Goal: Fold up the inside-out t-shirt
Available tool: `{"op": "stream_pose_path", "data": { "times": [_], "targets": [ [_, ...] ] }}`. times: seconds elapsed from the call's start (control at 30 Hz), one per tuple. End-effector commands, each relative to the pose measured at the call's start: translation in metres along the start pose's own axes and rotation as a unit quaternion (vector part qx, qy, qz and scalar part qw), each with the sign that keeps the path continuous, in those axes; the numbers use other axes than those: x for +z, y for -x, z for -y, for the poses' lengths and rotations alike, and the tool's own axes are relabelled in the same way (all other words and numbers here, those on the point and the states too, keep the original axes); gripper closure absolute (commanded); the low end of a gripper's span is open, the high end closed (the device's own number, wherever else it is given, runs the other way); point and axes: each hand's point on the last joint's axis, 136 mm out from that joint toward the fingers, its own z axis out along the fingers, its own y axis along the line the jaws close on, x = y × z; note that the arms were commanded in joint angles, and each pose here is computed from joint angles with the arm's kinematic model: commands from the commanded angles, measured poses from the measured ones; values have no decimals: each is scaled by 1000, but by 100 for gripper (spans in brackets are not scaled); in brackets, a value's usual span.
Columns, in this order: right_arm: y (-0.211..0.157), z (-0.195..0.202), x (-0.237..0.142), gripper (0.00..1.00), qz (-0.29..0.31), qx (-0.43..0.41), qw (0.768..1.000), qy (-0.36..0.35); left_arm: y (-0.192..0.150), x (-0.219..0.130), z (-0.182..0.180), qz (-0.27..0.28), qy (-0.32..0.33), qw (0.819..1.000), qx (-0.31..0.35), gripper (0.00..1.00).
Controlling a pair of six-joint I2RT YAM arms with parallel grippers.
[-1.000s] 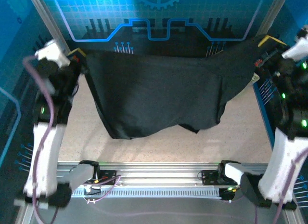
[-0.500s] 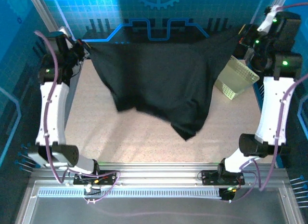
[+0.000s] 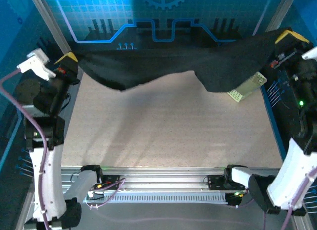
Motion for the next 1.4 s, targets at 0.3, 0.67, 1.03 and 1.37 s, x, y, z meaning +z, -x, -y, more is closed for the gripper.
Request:
{"op": "stream_pose_path", "data": {
  "times": [0.3, 0.67, 1.03, 1.37],
  "targets": [
    [36, -1, 16, 100, 61, -19, 998, -4, 8, 14, -6, 19, 4, 1000, -12, 100],
    [-173, 27, 209, 100, -182, -28, 983, 25, -164, 118, -142, -200, 120, 967, -106, 100],
    [-415, 51, 346, 35, -363, -47, 930, -22, -295, 197, -280, -362, 289, 879, -109, 43],
    [-395, 67, 289, 16, -393, -45, 916, -69, -260, 161, -249, -343, 329, 877, -67, 16]
  ]
}}
